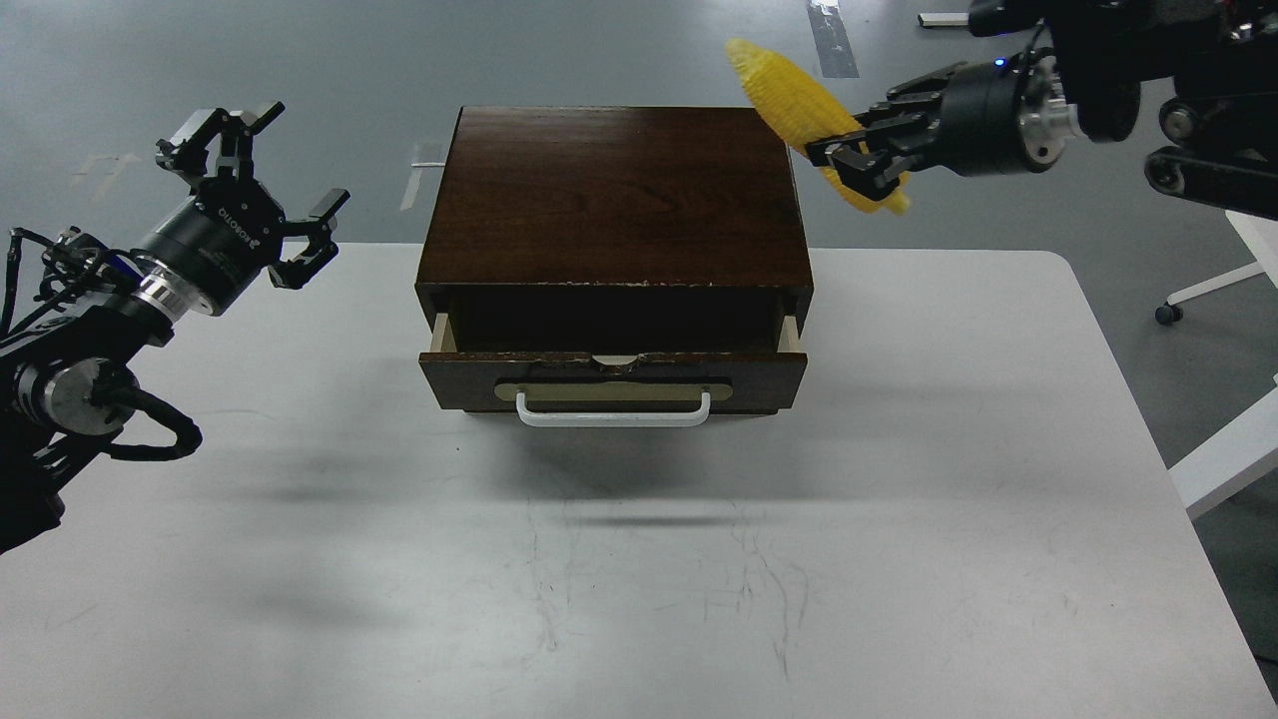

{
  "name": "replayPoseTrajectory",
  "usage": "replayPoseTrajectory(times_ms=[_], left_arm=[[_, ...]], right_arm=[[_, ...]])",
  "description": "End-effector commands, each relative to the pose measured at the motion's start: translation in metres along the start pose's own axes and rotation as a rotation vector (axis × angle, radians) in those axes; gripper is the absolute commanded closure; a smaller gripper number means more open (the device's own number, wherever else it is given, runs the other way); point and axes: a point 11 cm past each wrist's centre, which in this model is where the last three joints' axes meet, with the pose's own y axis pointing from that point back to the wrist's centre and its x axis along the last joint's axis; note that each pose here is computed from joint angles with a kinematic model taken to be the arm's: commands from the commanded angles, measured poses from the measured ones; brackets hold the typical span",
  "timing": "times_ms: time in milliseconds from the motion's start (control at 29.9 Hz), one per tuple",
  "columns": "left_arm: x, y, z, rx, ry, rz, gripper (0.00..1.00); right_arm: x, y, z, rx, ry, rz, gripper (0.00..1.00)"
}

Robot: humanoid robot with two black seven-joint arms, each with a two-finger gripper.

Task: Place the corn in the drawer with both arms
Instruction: 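Lift the corn cob with the right gripper over the box, then lower the corn into the open drawer and open the right gripper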

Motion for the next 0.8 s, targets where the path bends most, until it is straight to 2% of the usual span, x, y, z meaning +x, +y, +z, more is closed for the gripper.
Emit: replayPoseTrajectory(times_ms=[0, 100, 301, 635, 769], left_arm=[[0.002, 0.001, 0.003, -0.002, -0.007, 0.003, 0.02], [0.003, 0.002, 0.005, 0.001, -0.014, 0.003, 0.02], [0.002, 0.000, 0.010, 0.003, -0.042, -0.010, 0.02], [0.007, 0.003, 0.016, -0.001, -0.056, 0.000, 0.02], [0.008, 0.004, 0.018, -0.001, -0.061, 0.004, 0.02]], right_arm=[[0.038, -0.029, -0.048, 0.092, 0.125, 0.015, 1.00], [0.046, -0.055, -0.085, 0.174, 0.248, 0.042, 1.00], [0.038, -0.086, -0.129, 0.280, 0.423, 0.040, 1.00], [0.024, -0.083, -0.119, 0.275, 0.491, 0.009, 1.00], [0.005, -0.084, -0.122, 0.296, 0.460, -0.030, 1.00]])
